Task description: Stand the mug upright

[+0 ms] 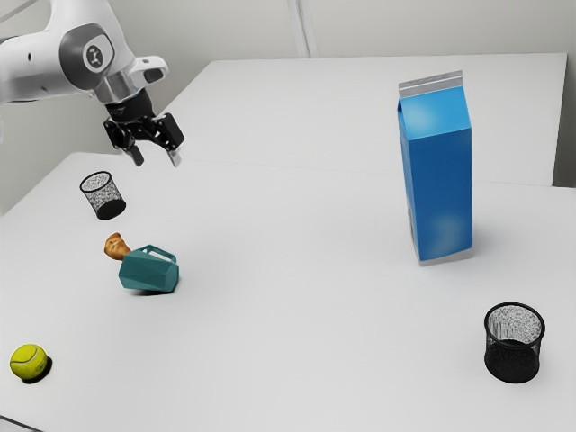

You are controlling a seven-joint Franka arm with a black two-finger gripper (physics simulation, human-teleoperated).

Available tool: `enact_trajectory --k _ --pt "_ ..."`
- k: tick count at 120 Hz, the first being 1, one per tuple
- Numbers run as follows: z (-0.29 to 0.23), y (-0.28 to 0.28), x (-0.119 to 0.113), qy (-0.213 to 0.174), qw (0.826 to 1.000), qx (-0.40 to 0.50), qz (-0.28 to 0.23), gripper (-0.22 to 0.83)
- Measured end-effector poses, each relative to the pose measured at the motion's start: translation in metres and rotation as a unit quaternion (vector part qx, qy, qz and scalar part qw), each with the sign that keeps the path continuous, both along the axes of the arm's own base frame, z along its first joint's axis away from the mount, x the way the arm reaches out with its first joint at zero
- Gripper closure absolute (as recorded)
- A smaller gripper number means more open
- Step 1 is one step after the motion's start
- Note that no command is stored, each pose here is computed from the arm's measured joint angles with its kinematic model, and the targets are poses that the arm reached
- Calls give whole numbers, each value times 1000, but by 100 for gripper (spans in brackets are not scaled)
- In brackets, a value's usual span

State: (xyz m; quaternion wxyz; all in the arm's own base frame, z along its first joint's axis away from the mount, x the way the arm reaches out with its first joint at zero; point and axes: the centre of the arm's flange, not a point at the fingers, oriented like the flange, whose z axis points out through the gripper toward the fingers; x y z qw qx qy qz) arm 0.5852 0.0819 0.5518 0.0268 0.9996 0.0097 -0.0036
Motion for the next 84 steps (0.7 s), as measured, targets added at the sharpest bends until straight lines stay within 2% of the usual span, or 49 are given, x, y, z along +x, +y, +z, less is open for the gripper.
enact_trajectory --k 32,40,49,64,84 --pt "3 0 -1 -4 1000 0 -11 0" --pt "8 -2 -7 -8 1000 -1 -13 0" --pt "10 -4 -21 -7 1000 -6 -15 0" --pt "18 -5 -58 -7 999 -41 -10 0" --pt "3 86 -96 0 991 -116 73 0"
